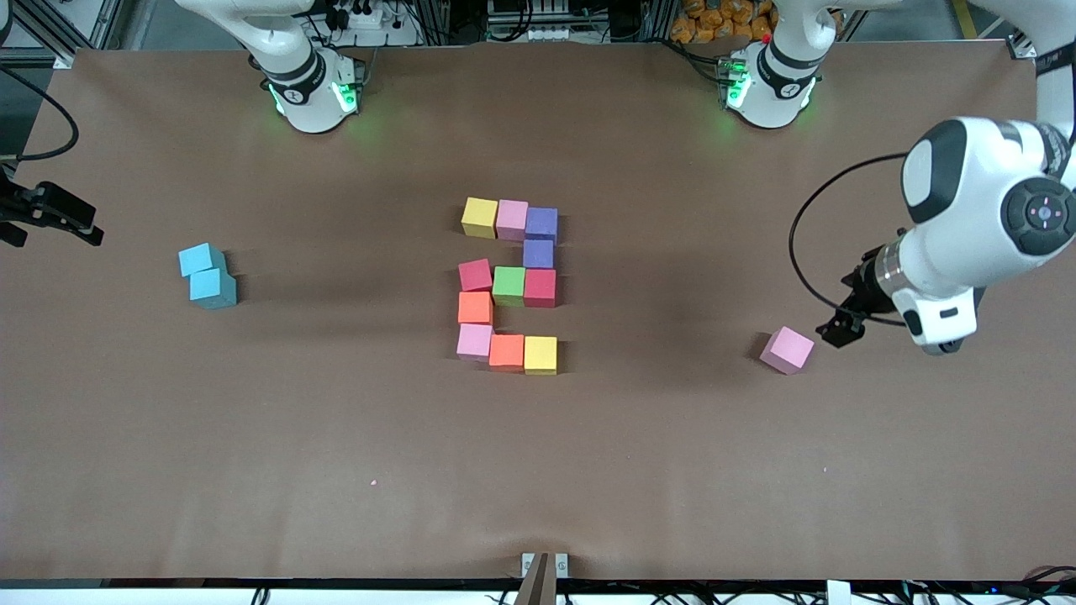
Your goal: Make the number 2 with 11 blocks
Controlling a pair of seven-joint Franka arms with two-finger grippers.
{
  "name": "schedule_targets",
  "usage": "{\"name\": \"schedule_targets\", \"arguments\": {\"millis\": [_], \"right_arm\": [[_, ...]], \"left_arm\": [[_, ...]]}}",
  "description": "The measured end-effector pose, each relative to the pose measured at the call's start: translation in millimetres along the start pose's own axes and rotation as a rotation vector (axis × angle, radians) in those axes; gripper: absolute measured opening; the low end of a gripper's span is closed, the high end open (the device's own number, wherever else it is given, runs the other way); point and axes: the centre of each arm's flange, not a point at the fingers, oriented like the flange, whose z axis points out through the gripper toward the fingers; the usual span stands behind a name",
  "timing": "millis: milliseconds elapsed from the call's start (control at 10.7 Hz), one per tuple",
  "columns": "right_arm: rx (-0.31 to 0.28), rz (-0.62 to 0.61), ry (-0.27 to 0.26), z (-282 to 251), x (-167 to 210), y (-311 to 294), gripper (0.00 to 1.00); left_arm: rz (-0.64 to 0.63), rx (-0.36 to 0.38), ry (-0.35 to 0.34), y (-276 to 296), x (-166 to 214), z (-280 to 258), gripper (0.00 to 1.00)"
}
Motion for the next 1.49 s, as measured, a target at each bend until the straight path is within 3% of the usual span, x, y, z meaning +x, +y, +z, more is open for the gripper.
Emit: {"name": "schedule_targets", "arguments": {"millis": [654, 1028, 1308, 1495], "right_arm": [[0.0, 0.0, 0.001, 0, 0, 0, 1.0], [-0.002, 0.023, 0.016, -1, 2, 0, 1.0], [-0.002, 0.025, 0.016, -1, 2, 0, 1.0], [-0.001, 0.025, 0.015, -1, 2, 0, 1.0]], "left_arm": [[0.356, -0.025, 0.045, -31, -26, -73, 1.0], [0.58, -0.045, 0.079, -39, -41, -145, 1.0], [0.786, 0.012, 0.079, -52, -44, -179, 1.0], [0.855, 0.019, 0.078, -57, -47, -197, 1.0]]}}
